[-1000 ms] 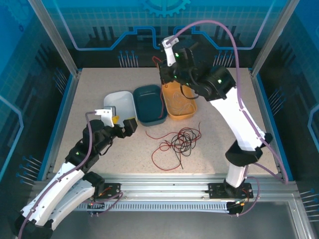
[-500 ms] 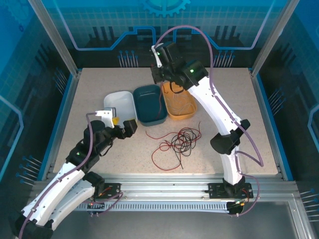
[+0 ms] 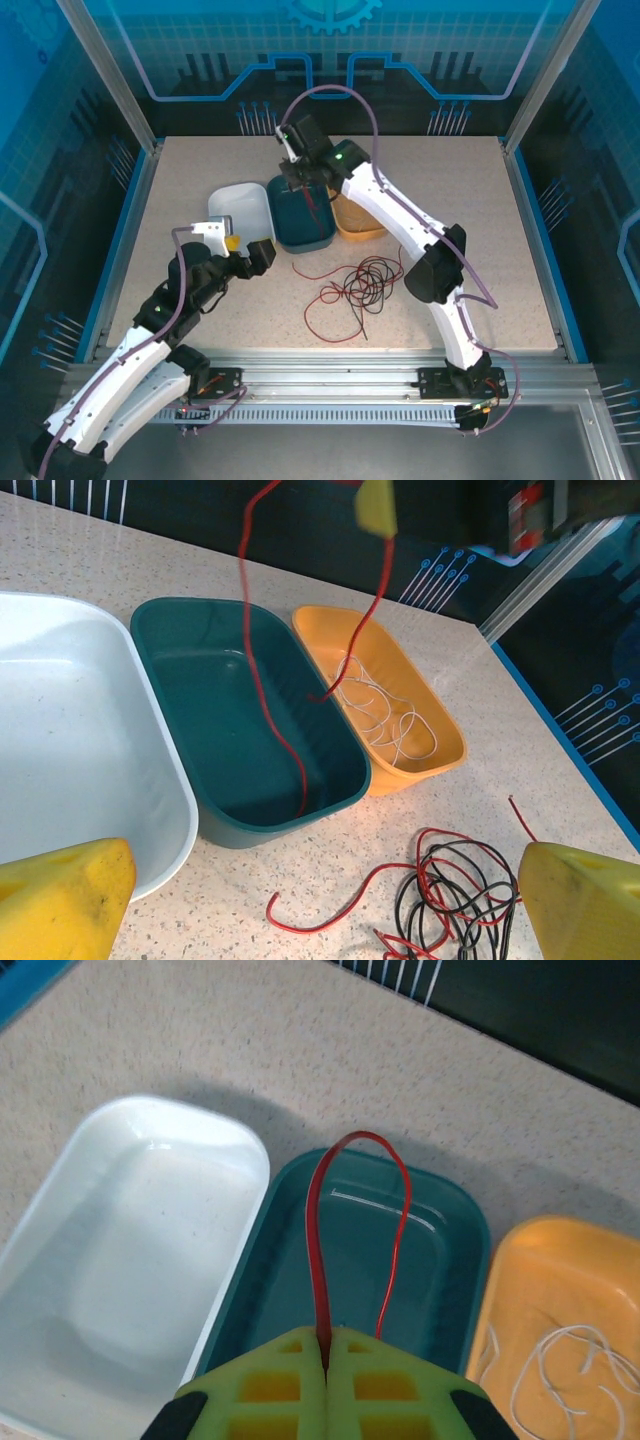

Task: Untangle the cables

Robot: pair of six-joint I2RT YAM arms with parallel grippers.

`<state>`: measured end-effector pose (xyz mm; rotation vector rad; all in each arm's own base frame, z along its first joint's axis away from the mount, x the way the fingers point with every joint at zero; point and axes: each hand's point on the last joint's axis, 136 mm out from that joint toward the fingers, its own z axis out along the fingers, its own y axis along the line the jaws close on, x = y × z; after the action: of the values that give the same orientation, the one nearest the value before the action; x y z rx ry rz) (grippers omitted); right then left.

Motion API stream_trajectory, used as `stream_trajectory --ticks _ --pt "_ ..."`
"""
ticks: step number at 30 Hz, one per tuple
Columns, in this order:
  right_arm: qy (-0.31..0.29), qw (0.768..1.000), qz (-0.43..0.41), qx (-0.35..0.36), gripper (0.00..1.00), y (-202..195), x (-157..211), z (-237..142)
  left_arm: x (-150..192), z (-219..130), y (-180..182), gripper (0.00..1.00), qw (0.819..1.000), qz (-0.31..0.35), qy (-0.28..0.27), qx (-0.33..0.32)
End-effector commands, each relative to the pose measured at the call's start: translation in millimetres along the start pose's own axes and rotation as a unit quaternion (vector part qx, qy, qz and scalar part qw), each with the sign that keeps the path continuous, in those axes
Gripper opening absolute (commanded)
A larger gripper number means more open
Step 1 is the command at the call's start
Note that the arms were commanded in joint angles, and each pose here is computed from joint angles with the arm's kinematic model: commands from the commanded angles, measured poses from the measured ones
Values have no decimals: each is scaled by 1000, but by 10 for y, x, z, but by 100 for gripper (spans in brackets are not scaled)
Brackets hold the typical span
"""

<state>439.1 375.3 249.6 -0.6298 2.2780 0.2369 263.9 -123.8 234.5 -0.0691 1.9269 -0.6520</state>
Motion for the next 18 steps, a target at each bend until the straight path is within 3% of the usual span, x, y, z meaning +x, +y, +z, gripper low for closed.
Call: stream_trajectory --ticks 1,18 --pt "-22 1000 -7 1 0 72 -32 5 42 19 9 99 1000 -15 1 7" --pt "78 997 8 -16 0 92 871 435 73 42 44 99 1000 -16 5 4"
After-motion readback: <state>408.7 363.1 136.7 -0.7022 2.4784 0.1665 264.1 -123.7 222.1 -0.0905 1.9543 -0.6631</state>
